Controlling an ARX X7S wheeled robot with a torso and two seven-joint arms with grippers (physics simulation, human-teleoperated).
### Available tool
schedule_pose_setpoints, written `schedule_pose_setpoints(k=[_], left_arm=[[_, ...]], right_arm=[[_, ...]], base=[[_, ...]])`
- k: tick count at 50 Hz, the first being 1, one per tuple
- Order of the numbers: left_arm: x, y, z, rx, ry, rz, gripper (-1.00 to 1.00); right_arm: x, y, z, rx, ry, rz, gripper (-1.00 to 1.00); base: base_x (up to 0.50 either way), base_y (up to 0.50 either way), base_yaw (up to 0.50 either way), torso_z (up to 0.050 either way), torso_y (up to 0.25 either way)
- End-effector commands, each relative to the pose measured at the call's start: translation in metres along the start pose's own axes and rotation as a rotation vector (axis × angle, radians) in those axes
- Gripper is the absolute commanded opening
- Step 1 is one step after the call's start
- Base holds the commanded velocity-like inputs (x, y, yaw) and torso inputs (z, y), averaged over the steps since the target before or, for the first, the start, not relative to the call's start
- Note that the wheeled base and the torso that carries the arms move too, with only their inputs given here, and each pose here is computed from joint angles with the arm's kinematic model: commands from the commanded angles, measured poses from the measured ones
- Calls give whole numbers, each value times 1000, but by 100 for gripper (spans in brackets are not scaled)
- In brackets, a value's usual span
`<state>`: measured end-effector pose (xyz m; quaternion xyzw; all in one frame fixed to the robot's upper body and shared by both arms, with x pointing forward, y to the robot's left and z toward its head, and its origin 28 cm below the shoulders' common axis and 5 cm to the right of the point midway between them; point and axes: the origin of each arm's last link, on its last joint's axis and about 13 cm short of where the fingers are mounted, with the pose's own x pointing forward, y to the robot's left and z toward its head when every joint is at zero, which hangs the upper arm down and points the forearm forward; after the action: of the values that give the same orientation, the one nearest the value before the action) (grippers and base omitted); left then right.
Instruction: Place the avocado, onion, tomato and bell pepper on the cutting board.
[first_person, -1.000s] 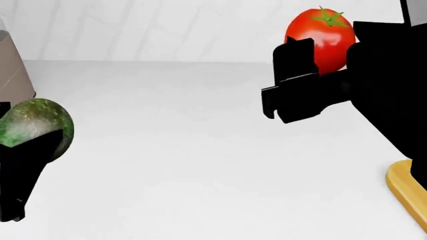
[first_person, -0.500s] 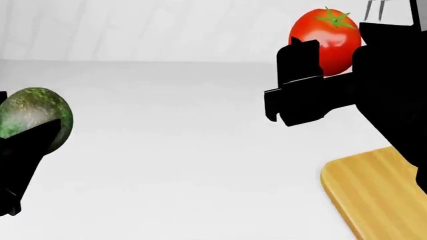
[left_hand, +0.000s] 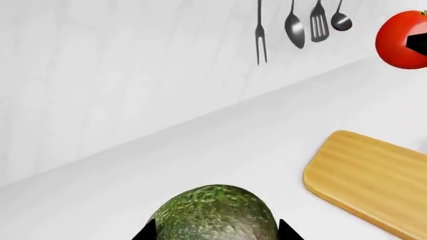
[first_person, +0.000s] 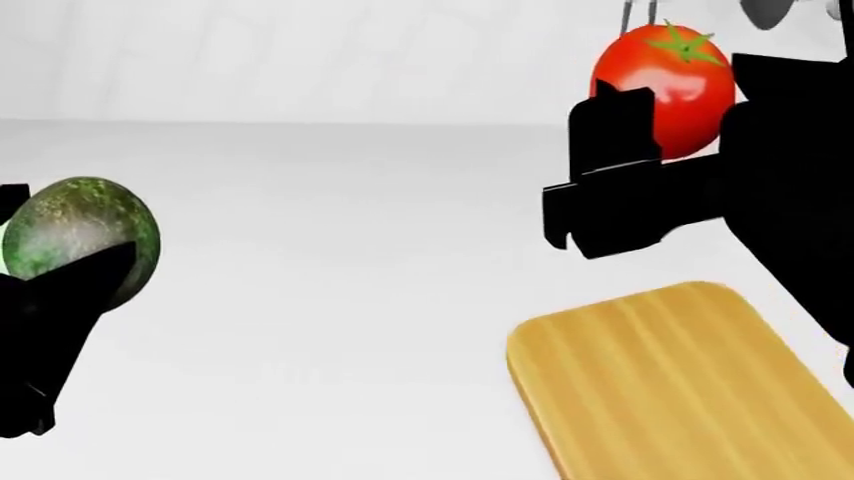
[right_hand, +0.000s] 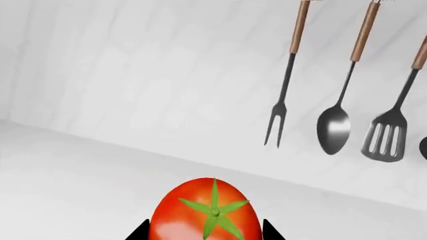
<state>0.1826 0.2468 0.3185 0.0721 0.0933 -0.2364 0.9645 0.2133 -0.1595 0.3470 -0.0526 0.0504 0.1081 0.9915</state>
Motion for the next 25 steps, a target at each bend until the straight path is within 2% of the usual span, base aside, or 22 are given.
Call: schedule_pose_setpoints(k=[1, 25], left_arm=[[-1, -1, 3, -7, -8, 6, -100], [-1, 1, 0, -8, -16, 8, -100]], right_arm=[[-2, -2, -1, -9, -12, -11, -100], [0, 0, 4, -22, -12, -1, -100]], base=[[0, -293, 0, 0, 0], [0, -293, 0, 0, 0]])
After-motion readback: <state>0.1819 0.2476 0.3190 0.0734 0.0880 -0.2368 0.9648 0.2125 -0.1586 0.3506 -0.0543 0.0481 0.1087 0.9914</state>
